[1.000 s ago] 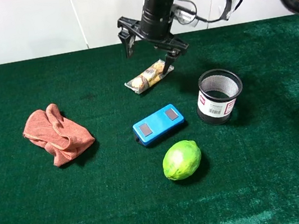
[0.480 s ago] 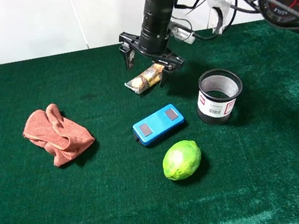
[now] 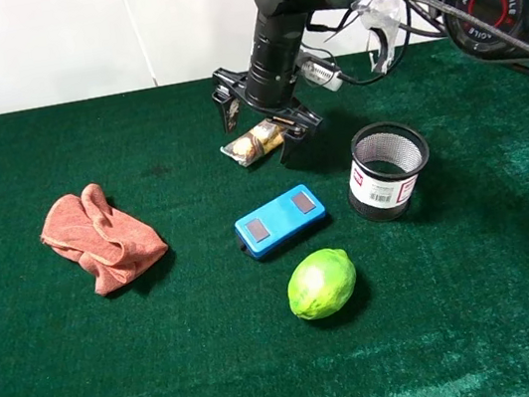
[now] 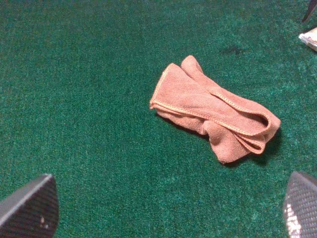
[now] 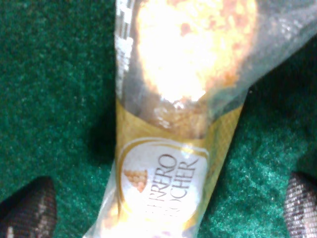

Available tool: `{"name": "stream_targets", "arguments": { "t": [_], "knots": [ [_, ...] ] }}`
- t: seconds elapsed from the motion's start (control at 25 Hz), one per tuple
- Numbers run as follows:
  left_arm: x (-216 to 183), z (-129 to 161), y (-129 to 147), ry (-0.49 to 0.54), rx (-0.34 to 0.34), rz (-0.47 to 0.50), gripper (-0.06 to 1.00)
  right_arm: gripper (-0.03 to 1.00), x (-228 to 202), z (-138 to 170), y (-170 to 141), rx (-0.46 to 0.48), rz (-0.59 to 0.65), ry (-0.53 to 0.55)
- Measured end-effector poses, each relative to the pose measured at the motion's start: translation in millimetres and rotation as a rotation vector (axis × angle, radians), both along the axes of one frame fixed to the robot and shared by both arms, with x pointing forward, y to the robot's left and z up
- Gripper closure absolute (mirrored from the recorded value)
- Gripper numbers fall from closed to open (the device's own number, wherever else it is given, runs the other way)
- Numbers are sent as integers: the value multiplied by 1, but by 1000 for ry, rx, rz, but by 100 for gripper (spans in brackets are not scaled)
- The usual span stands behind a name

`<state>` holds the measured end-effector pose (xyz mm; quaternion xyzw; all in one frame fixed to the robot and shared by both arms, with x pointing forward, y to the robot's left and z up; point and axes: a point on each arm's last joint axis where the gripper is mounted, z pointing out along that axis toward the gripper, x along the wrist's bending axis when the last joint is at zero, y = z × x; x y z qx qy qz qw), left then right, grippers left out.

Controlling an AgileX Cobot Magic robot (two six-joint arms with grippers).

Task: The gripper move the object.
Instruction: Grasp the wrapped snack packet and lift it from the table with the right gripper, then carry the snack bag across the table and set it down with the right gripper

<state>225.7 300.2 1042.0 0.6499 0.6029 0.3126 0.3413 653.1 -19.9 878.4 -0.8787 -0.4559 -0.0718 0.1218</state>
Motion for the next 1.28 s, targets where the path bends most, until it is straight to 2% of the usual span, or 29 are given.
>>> {"name": "stream_targets", "arguments": {
  "t": [0.16,0.48,0.8,1.28],
  "knots": [
    [0,0,0,0,0,0,3,30,0,0,0,0,-1,-2],
    [0,0,0,0,0,0,3,63,0,0,0,0,-1,-3],
    [0,0,0,0,0,0,3,91,0,1,0,-1,-2,3],
    [0,0,0,0,0,0,3,91,0,1,0,-1,-1,3]
  ]
}}
